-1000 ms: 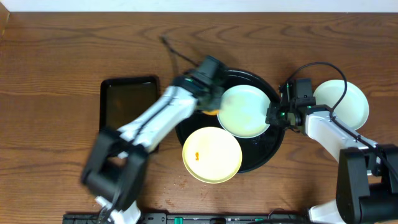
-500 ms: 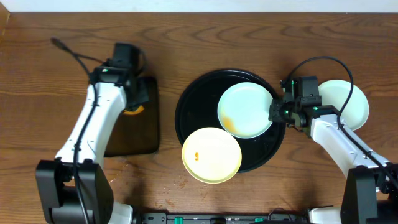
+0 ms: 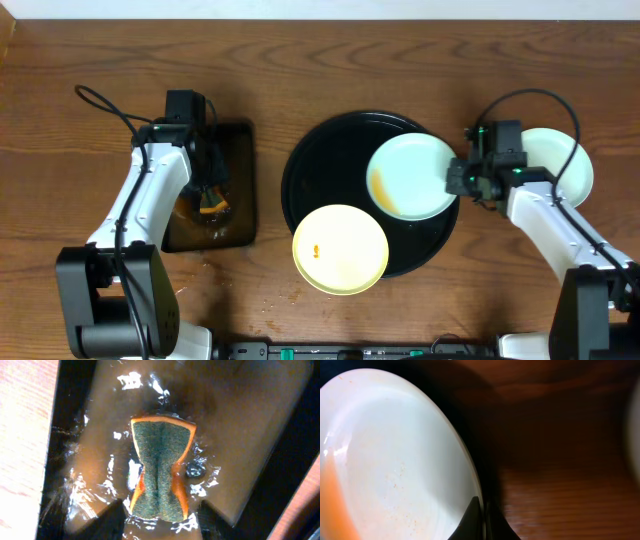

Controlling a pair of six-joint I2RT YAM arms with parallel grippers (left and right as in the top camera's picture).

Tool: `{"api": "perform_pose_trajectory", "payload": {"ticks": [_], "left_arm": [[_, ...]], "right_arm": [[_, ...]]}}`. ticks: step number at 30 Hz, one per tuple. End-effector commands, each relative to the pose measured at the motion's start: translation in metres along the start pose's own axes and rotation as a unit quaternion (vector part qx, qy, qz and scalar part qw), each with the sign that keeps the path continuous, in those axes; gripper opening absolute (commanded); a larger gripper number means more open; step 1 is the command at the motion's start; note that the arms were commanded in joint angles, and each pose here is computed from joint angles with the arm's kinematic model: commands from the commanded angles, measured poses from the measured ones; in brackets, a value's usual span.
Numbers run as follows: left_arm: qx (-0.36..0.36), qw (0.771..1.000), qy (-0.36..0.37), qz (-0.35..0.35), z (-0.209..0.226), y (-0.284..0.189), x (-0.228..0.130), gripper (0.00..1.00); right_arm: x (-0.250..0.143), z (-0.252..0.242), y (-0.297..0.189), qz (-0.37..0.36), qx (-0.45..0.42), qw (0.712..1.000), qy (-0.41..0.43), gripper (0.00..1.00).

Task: Clean dirty plates on tray and stack at the side
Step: 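Move the sponge back toward the black rectangular tray with the left gripper, then lift the second blue plate with the right gripper and tilt it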

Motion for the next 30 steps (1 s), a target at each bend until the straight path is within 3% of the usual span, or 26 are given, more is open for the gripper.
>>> {"api": "perform_pose_trajectory", "payload": {"ticks": [1, 2, 14, 17, 19, 23, 24, 25, 26, 30], "left_arm": [[-0.001, 1.000, 0.006, 0.004, 0.000, 0.002, -0.002, 0.61], [-0.006, 1.000, 0.006, 0.005, -0.001, 0.002, -0.002, 0.66], [-0.060, 0.998, 0.003, -0.022, -0.008, -0.029, -0.001, 0.68], [-0.061, 0.998, 0.003, -0.028, -0.006, -0.037, -0.004, 0.70], [-0.062, 0.998, 0.003, -0.030, -0.005, -0.041, -0.005, 0.70], [-0.062, 0.998, 0.003, -0.030, -0.005, -0.042, -0.006, 0.71], [-0.062, 0.998, 0.003, -0.030, -0.005, -0.042, -0.006, 0.71], [-0.062, 0.998, 0.003, -0.030, -0.005, -0.042, -0.006, 0.71], [-0.062, 0.998, 0.003, -0.030, -0.005, -0.042, -0.006, 0.71], [-0.062, 0.998, 0.003, -0.030, -0.005, -0.042, -0.006, 0.80]], "right_arm": [[0.020, -0.021, -0.011, -0.036, -0.028, 0.998, 0.034, 0.01], [0.020, -0.022, -0.012, -0.034, -0.020, 0.999, 0.032, 0.01], [0.008, -0.026, 0.001, 0.006, -0.022, 0.999, 0.031, 0.15], [0.003, -0.029, 0.009, 0.026, -0.025, 0.999, 0.034, 0.31], [0.001, -0.027, 0.012, 0.035, -0.008, 0.999, 0.037, 0.34], [0.003, -0.026, 0.012, 0.034, 0.017, 0.998, 0.043, 0.24], [0.004, -0.026, 0.012, 0.035, 0.023, 0.998, 0.047, 0.18], [0.004, -0.028, 0.012, 0.036, 0.025, 0.998, 0.050, 0.04], [0.004, -0.030, 0.011, 0.037, 0.028, 0.997, 0.055, 0.01], [0.007, -0.033, 0.008, 0.029, 0.027, 0.997, 0.059, 0.01]]}}
Point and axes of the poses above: each gripper's point midway between its finger pads, its own y axis out along the fingers, its own z axis along the line the jaws close on, x = y × z, the point moved 7 cm from there along -y, back along the fingers, and after that the axes turned 5 degrees about y, right-handed, at the moved point
